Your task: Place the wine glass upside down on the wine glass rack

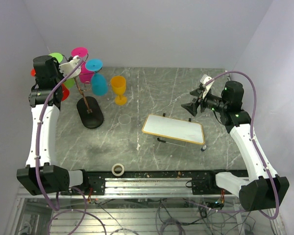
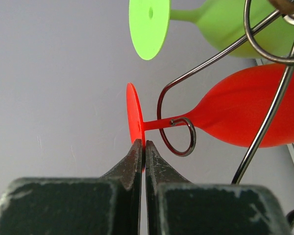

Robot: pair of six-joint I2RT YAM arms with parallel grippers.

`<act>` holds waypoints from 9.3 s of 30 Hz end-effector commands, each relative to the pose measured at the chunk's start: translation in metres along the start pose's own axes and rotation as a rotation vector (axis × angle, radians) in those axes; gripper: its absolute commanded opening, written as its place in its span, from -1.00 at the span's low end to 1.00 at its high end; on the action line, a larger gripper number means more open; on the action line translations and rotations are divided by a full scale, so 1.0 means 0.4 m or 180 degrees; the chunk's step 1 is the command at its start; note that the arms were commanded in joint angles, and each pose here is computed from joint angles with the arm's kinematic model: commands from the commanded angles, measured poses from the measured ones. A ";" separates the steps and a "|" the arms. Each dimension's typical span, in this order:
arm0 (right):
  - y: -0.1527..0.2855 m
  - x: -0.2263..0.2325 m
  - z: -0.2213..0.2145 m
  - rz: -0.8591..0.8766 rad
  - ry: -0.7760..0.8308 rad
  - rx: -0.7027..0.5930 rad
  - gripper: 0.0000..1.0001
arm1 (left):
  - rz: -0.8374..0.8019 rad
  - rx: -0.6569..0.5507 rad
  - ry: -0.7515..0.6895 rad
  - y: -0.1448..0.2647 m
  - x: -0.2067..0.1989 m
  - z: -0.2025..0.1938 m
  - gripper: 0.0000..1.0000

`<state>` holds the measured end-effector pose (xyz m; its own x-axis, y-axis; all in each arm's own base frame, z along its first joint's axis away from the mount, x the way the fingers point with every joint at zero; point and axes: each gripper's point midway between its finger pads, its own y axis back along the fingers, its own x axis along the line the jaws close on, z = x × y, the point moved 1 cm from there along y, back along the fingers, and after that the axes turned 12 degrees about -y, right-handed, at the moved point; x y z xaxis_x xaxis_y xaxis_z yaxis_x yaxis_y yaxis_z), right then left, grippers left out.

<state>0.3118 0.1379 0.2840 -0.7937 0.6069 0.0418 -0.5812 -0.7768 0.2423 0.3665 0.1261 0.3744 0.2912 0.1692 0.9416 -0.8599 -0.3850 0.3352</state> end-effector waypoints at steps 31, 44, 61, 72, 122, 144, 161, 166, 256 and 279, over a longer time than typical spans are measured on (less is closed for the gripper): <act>0.004 0.000 0.007 -0.0001 0.0098 -0.0058 0.48 | -0.0289 -0.0549 0.0075 0.064 -0.039 0.067 -0.75; 0.003 -0.002 0.005 -0.0002 0.0105 -0.0048 0.48 | -0.0398 -0.0485 -0.0022 0.057 -0.071 0.069 -0.65; 0.000 0.003 -0.019 0.0022 0.0045 -0.0003 0.49 | -0.0310 -0.0555 0.0081 0.117 -0.055 0.061 -0.29; -0.002 0.001 -0.024 0.0016 0.0029 0.0000 0.49 | 0.0231 -0.0661 0.0306 0.186 0.019 0.050 -0.01; -0.777 0.050 0.089 -0.0378 -0.1038 0.0248 0.42 | -0.0535 -0.2429 0.2983 0.424 -0.056 0.244 0.98; -0.873 0.010 -0.075 -0.0761 -0.1005 0.0675 -0.28 | -0.0678 -0.2492 0.2971 0.425 -0.080 0.255 0.96; -0.719 -0.046 -0.002 -0.0840 -0.0985 0.0492 -1.00 | -0.0710 -0.2513 0.2906 0.431 -0.095 0.255 0.96; -0.652 -0.090 0.085 -0.0825 -0.1036 0.0256 -1.00 | -0.0694 -0.2494 0.2931 0.429 -0.091 0.253 0.96; -0.090 0.188 0.513 0.0917 0.0109 -0.0578 0.23 | -0.2829 -0.2898 0.4238 0.417 0.007 0.637 -0.86; -0.007 -0.006 0.320 -0.0239 0.0194 -0.0176 0.59 | -0.0432 -0.2382 0.1288 0.454 0.136 0.318 -0.86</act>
<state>0.3259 0.1804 0.4282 -0.8215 0.5702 0.0005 -0.5642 -0.8129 0.1443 0.2883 -0.0812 0.4951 0.4331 0.6922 0.5773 -0.8857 0.4455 0.1304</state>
